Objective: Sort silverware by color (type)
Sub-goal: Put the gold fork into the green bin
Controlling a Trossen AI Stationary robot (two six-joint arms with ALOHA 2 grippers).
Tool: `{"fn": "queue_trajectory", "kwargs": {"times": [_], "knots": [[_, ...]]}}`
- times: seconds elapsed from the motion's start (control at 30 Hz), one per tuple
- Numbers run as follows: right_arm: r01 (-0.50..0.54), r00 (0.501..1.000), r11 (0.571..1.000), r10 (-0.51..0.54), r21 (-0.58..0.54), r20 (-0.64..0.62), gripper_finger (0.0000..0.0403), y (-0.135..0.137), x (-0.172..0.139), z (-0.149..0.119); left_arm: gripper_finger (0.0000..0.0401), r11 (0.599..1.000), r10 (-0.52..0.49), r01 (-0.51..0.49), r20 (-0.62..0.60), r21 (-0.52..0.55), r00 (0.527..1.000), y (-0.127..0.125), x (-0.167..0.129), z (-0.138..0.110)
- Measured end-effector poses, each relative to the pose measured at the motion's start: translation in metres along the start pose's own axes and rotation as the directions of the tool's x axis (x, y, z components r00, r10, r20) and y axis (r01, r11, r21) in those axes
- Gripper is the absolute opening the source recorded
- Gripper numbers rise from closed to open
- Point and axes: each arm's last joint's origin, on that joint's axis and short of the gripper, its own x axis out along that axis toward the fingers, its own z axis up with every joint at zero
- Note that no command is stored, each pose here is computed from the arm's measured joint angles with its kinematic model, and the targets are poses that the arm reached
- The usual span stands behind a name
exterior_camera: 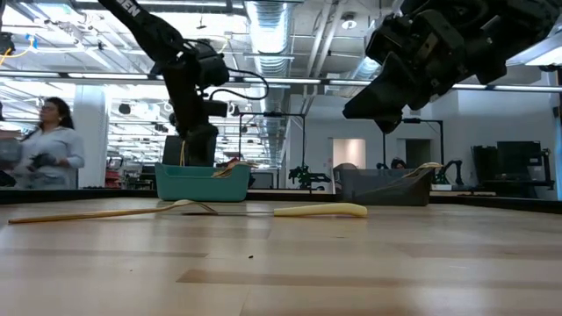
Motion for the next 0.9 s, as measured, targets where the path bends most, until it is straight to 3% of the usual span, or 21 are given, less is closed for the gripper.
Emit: {"fn": "queue_trajectory", "kwargs": {"times": [0.17, 0.27, 0.4, 0.63, 0.8, 0.9], "knots": [[0.07, 0.997, 0.998, -0.07, 0.003, 0.041, 0.0083, -0.009, -0.001, 0.004, 0.0131, 0.987, -0.022, 0.007, -0.094, -0.159, 0.995, -0.023, -0.015, 0.0], [0.116, 0.991, 0.993, -0.116, 0.016, 0.069, 0.0083, -0.016, -0.002, 0.008, 0.0123, 0.988, -0.102, 0.088, -0.106, -0.13, 0.989, -0.055, -0.035, -0.001], [0.13, 0.99, 0.991, -0.131, 0.022, 0.05, 0.0083, -0.019, -0.003, 0.006, 0.0106, 0.972, -0.229, 0.221, -0.124, -0.077, 0.965, -0.116, -0.067, -0.009], [0.085, 0.996, 0.996, -0.085, -0.004, 0.017, 0.0083, -0.005, 0.0, 0.001, 0.0083, 0.921, -0.373, 0.369, -0.017, -0.123, 0.928, -0.215, -0.133, -0.042], [0.016, 0.996, 0.999, -0.014, -0.032, 0.083, 0.0083, 0.011, 0.001, 0.005, 0.0078, 0.921, -0.316, 0.336, 0.126, -0.199, 0.94, -0.247, -0.166, -0.07], [-0.028, 0.992, 0.998, 0.034, -0.052, 0.123, 0.0083, 0.022, 0.001, 0.007, 0.0078, 0.906, -0.326, 0.352, 0.142, -0.235, 0.935, -0.258, -0.173, -0.085]]}}
